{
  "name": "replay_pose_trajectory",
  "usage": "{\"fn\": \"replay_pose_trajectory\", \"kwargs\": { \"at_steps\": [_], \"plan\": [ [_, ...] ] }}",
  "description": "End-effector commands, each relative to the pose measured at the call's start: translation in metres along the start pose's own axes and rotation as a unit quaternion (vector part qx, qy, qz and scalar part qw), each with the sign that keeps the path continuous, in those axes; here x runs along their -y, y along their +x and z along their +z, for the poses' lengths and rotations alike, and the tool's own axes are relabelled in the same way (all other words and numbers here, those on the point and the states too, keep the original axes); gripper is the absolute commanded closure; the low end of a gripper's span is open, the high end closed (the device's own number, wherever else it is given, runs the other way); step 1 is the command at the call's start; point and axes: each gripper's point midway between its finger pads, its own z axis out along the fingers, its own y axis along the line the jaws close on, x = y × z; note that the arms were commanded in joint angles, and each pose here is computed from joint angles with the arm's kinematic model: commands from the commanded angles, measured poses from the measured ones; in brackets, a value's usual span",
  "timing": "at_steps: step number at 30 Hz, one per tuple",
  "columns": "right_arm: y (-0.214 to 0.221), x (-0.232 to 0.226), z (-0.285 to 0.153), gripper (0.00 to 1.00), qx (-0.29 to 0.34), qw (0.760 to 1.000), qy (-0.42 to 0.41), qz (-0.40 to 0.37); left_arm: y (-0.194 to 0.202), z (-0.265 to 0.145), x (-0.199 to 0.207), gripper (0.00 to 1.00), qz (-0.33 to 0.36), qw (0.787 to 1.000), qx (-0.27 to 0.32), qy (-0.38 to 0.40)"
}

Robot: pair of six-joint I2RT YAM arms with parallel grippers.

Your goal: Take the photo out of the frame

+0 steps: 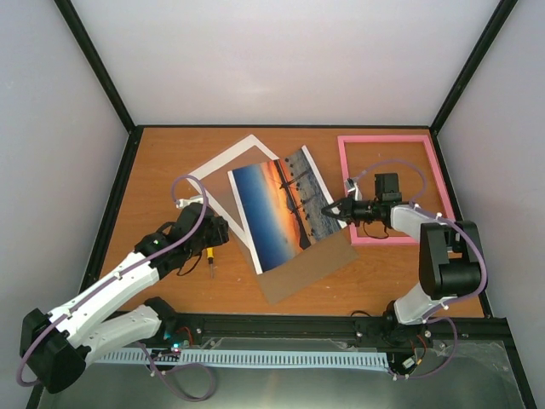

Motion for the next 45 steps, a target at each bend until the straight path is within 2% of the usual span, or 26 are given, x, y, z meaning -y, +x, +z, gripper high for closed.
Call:
{"fn": "replay_pose_trajectory", "kwargs": {
  "at_steps": [1,4,11,17,19,22,36,45],
  "plan": [
    [-0.012,0.014,0.001,0.97,0.038,0.999,0.023,-0.007,-0.01,-0.004,0.008,0.32,-0.013,1.0,0.013,0.017],
    [-0.005,0.024,0.002,0.97,0.044,0.998,0.035,0.01,-0.008,-0.003,0.008,0.32,-0.013,1.0,0.011,0.019],
    [0.014,0.033,0.009,0.97,0.005,0.997,0.051,0.05,-0.006,0.004,0.011,0.32,-0.008,1.0,0.006,0.019],
    [0.039,0.03,0.01,0.87,-0.025,0.995,0.092,0.038,-0.006,0.008,0.014,0.32,-0.007,1.0,0.0,0.02],
    [0.045,0.033,0.009,0.81,-0.032,0.993,0.106,0.04,-0.004,0.009,0.013,0.32,-0.008,1.0,-0.001,0.019],
    [0.05,0.041,0.007,0.79,-0.037,0.99,0.127,0.036,-0.002,0.01,0.012,0.32,-0.01,1.0,-0.003,0.02],
    [0.043,0.047,-0.002,0.59,-0.03,0.984,0.173,-0.01,0.008,0.024,0.015,0.31,0.001,0.999,-0.023,0.023],
    [0.024,0.034,-0.018,0.54,0.003,0.981,0.185,-0.054,0.014,0.036,0.016,0.3,0.012,0.999,-0.034,0.021]
  ]
}}
